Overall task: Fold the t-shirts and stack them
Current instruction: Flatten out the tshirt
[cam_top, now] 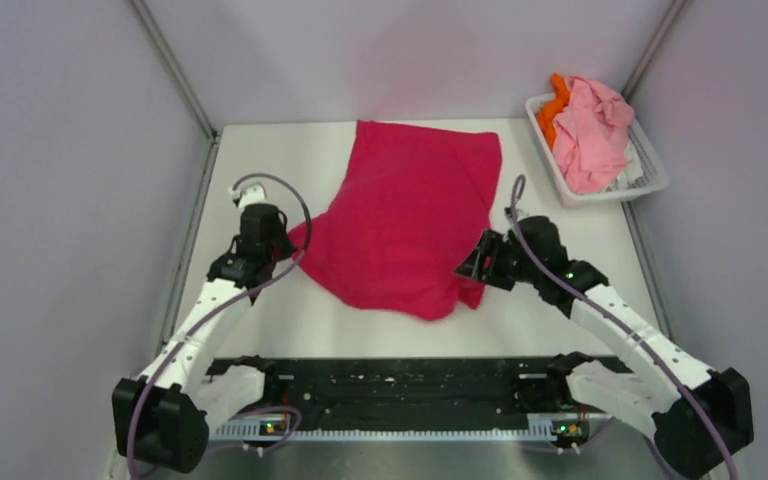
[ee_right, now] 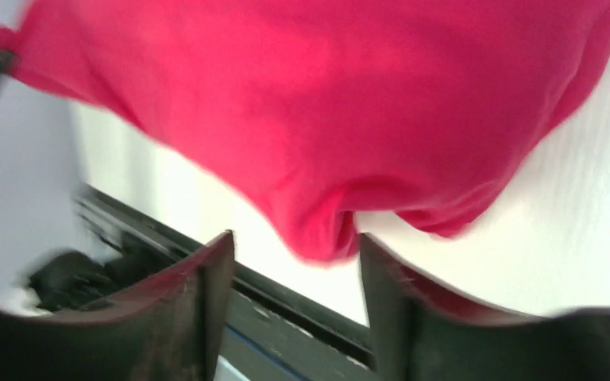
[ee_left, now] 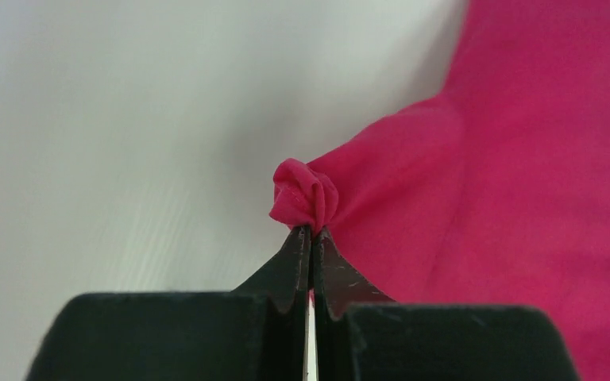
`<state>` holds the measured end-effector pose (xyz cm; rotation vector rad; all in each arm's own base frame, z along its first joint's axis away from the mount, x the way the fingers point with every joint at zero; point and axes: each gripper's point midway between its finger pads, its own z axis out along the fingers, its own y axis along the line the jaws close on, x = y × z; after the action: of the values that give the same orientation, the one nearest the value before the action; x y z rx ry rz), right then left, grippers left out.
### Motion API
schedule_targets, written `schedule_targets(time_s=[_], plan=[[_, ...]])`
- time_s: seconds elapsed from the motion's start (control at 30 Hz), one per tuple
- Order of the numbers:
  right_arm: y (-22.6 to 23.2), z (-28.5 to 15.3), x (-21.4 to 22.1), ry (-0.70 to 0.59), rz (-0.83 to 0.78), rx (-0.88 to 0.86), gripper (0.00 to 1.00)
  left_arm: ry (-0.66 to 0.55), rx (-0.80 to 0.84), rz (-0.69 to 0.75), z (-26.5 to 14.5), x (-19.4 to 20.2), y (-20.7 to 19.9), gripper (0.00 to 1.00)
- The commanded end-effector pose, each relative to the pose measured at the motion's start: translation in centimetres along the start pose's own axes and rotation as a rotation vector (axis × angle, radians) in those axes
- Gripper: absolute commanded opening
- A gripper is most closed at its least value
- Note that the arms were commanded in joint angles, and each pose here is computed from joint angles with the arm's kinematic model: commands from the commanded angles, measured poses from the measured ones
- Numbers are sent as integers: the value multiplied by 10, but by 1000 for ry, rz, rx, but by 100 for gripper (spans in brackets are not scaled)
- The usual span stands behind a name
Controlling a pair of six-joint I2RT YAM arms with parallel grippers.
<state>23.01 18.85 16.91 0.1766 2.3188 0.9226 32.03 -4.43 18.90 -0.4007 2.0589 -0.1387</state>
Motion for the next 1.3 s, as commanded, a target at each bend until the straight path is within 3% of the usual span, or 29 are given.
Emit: schedule_targets(time_s=[0.0, 0.07, 0.1, 0.17, 0.2, 0.33, 0.5, 0.57, 0.63, 0.83, 1.0, 1.17, 1.27], plan=[[-16, 20, 14, 0, -18, 87, 73, -45, -242, -106, 7, 11, 48, 14], [-25, 22, 10, -9, -35, 143, 96, -18, -320, -117, 8, 15, 58, 55], [-27, 20, 6, -23, -49, 162, 98, -9, -354, -114, 7, 14, 63, 70], [-29, 14, -6, -76, -68, 192, 99, 3, -385, -110, 4, 9, 64, 92], [-28, 8, -14, -118, -79, 197, 99, 12, -375, -113, 3, 7, 61, 98], [-43, -8, -31, -235, -87, 284, 99, 111, -205, -133, -3, 16, 29, 99], [-83, -6, 4, -151, -26, 408, 98, 224, 136, -189, -9, 44, -27, 99], [-96, 2, 20, -111, -3, 423, 92, 304, 281, -216, -15, 73, -46, 99], [-104, 12, 32, -72, 9, 426, 79, 349, 360, -241, -17, 93, -55, 99], [-116, 40, 57, 54, -2, 432, 52, 439, 325, -259, -3, 140, -44, 99], [-109, 42, 62, 110, -24, 435, 0, 459, 250, -262, 9, 158, -29, 99], [-67, -1, 32, -7, -197, 613, 0, 447, 221, -252, 11, 160, -22, 99], [-54, -24, 32, -19, -217, 722, 0, 432, 195, -245, 10, 158, -17, 99]])
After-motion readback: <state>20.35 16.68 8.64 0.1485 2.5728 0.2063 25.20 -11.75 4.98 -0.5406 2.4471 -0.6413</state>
